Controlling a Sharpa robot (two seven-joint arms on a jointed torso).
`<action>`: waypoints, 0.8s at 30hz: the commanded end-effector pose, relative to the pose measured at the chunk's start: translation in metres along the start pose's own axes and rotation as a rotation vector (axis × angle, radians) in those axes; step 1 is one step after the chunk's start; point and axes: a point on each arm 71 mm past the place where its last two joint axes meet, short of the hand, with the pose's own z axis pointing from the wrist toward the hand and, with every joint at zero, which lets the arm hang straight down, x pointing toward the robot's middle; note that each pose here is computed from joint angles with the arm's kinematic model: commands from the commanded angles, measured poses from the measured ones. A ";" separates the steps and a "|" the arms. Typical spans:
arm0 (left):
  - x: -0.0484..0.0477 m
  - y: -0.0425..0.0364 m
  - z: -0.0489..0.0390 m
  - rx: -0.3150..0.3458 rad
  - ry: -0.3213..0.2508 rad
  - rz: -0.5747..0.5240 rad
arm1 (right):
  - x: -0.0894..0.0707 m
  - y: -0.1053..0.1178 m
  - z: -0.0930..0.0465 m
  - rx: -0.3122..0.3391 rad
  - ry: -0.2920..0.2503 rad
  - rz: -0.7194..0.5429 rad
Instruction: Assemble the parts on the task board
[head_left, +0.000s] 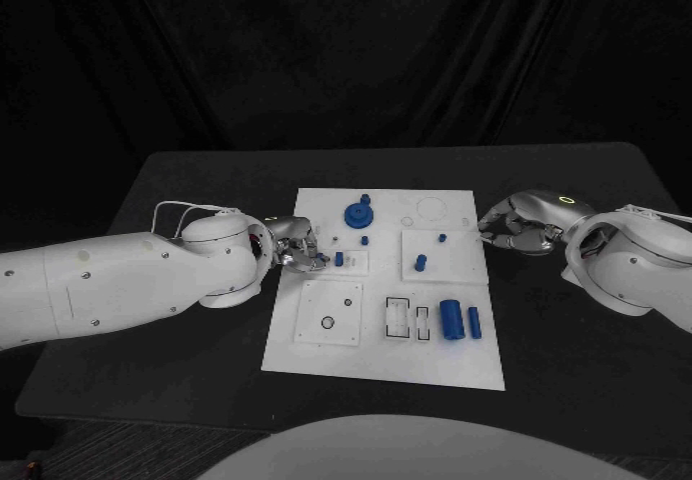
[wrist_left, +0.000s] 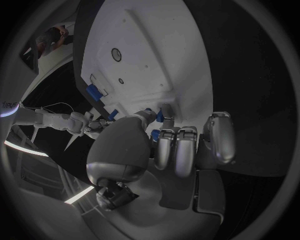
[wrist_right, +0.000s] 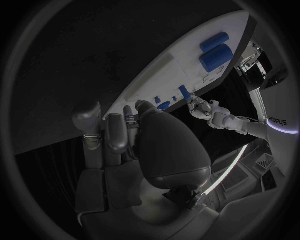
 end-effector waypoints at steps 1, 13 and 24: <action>0.0040 -0.0018 0.0007 0.012 0.013 0.001 | 0.001 0.000 0.000 0.012 0.002 0.000; 0.0045 -0.0022 0.0000 0.012 0.014 0.000 | 0.001 -0.001 0.000 0.014 0.003 -0.001; 0.0039 -0.0025 -0.0015 0.017 0.001 -0.008 | 0.001 -0.001 0.000 0.016 0.004 -0.001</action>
